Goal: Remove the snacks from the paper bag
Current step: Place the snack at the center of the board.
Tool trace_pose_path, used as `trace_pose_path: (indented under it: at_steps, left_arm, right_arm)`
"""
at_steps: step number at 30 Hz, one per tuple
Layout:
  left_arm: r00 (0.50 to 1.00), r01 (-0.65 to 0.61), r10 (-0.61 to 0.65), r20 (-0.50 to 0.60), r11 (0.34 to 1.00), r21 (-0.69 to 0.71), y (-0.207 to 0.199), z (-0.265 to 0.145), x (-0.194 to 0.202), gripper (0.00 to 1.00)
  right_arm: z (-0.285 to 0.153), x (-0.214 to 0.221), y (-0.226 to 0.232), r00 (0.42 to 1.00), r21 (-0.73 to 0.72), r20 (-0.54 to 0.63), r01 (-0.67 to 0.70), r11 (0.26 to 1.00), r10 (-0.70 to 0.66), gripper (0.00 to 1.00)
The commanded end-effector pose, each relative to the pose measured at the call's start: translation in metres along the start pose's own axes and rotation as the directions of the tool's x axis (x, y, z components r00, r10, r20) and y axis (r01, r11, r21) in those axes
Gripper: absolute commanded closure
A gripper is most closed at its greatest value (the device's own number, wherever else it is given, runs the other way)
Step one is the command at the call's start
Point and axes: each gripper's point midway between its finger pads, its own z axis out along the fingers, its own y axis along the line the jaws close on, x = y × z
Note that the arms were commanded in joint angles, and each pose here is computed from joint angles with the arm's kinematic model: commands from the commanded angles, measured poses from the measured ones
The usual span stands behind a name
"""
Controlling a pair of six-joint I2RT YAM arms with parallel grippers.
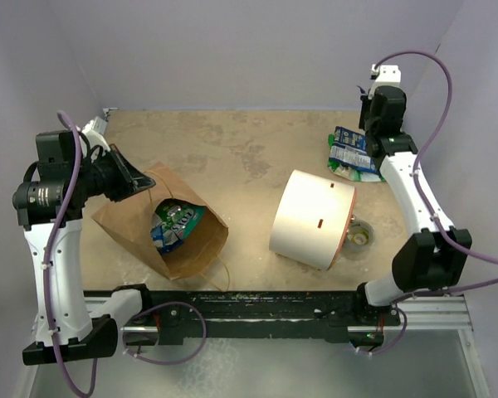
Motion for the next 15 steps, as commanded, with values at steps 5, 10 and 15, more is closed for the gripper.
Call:
trace_pose_path:
  at_steps: [5, 10, 15]
  left_arm:
    - [0.999, -0.049, 0.05, -0.016, 0.999, 0.018, -0.001, 0.007, -0.005, 1.0]
    - [0.997, -0.061, 0.061, -0.037, 0.998, 0.008, 0.002, 0.015, -0.01, 1.0]
    - [0.996, -0.061, 0.061, -0.058, 0.998, -0.008, 0.008, 0.025, -0.013, 1.0]
  right_arm:
    - [0.042, 0.005, -0.035, 0.995, 0.048, 0.032, 0.09, 0.995, -0.092, 1.0]
    - [0.06, 0.025, -0.051, 0.984, 0.13, -0.002, 0.176, 0.976, -0.178, 1.0]
    - [0.065, 0.027, -0.013, 0.998, -0.068, 0.008, 0.069, 0.995, -0.069, 1.0]
